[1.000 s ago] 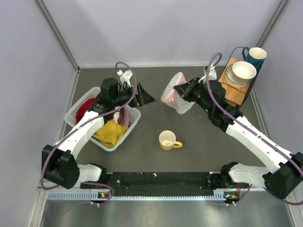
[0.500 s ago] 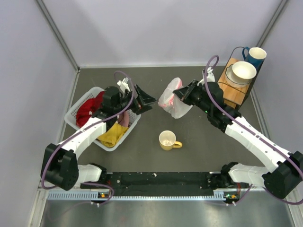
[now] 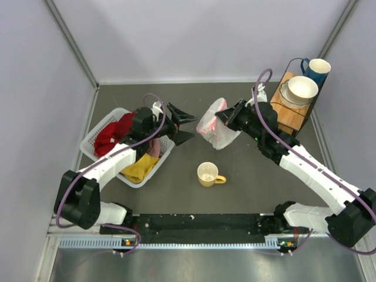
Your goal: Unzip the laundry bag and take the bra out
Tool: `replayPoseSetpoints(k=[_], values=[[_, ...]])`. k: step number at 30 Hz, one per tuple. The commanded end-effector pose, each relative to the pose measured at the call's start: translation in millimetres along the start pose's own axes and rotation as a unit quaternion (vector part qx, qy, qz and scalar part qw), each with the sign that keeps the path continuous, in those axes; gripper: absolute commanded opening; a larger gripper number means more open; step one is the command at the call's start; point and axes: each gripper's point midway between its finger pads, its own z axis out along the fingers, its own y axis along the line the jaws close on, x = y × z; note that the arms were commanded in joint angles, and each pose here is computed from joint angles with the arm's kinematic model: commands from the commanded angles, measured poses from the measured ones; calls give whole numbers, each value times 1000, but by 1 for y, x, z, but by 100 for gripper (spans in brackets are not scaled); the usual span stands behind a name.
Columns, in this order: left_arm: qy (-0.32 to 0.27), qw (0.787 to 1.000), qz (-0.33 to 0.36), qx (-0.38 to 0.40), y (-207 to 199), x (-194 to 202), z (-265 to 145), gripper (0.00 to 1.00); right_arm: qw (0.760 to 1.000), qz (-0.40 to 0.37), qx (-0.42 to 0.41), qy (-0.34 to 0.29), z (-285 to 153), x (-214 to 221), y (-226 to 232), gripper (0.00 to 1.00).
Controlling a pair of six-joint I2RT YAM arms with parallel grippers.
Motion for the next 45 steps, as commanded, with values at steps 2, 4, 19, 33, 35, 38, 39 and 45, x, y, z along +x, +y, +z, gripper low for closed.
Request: replayPoseSetpoints(k=[2,4,19,33,35,38,39,45], values=[[14,999,-35,-1,0,6,9,99,998,8,-43,-49,-12,-28,24,0],[21,999,-44,-2,3,9,16,99,998,8,-43,-48,-12,-27,24,0],[2,995,-95,15,15,-8,46,11,998,-4,-53,-31,-17,-15,18,0],[-35,999,3,-9,0,-27,30,0,990,-111,80,36,-46,11,-47,61],[-40,999,11,-20,1,-28,30,0,988,-118,94,28,-56,4,-49,63],[-45,998,34,-27,-5,-30,28,0,987,-123,104,21,-65,-4,-48,63],[-48,998,45,-26,-9,-31,27,0,986,-126,101,28,-67,-1,-46,63],[-82,993,72,-40,-17,-38,20,0,985,-128,58,97,-59,50,-4,59]])
